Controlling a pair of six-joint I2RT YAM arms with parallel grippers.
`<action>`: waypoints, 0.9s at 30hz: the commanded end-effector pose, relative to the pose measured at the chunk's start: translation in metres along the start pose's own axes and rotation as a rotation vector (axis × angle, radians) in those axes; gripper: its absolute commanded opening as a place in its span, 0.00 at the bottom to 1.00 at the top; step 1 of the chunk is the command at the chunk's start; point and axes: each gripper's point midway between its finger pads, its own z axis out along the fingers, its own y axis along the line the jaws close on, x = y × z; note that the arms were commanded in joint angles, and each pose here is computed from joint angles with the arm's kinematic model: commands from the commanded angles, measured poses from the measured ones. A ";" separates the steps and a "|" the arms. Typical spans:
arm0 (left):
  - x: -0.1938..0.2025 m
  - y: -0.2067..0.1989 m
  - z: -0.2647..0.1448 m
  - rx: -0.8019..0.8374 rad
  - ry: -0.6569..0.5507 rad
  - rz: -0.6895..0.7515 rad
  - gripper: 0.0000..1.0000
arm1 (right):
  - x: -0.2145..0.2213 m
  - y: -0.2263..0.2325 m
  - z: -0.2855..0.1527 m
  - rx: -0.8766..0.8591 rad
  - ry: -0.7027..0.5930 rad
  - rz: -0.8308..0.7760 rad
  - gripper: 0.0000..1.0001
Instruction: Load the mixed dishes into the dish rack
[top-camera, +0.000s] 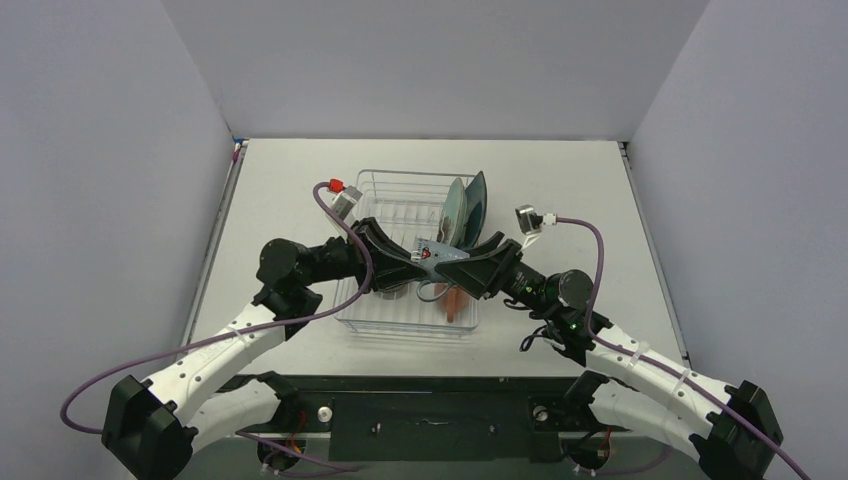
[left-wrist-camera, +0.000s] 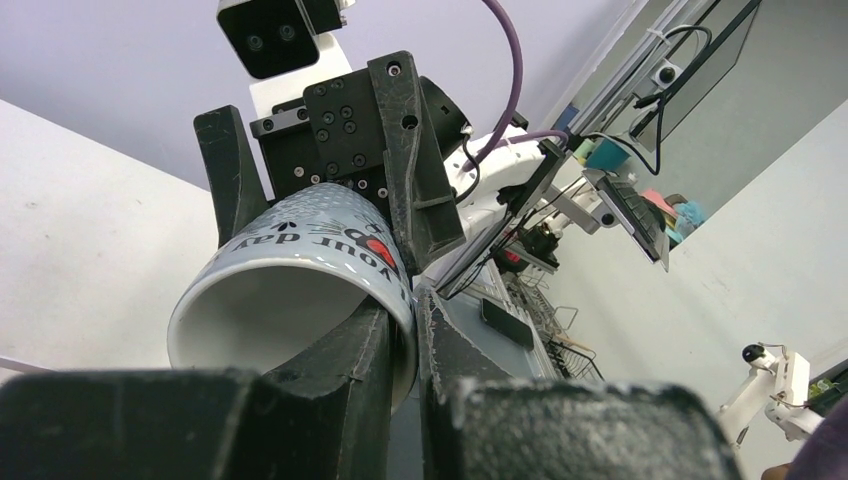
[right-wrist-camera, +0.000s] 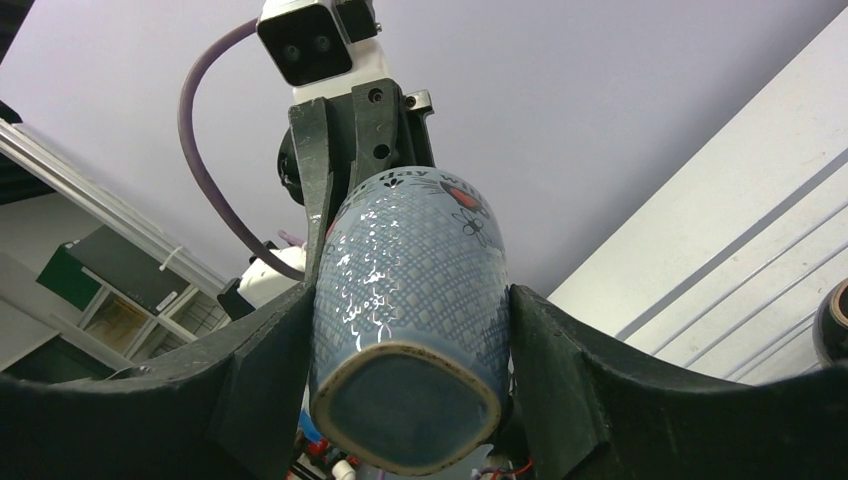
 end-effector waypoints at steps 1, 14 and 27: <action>-0.017 -0.021 0.002 0.066 -0.061 0.091 0.00 | -0.007 0.026 0.000 -0.106 -0.023 -0.024 0.60; -0.015 -0.003 0.004 -0.013 -0.059 0.063 0.00 | -0.010 0.031 0.000 -0.112 -0.031 -0.032 0.00; -0.019 0.026 -0.006 -0.156 -0.099 0.024 0.44 | -0.023 0.026 0.000 -0.091 -0.111 0.043 0.00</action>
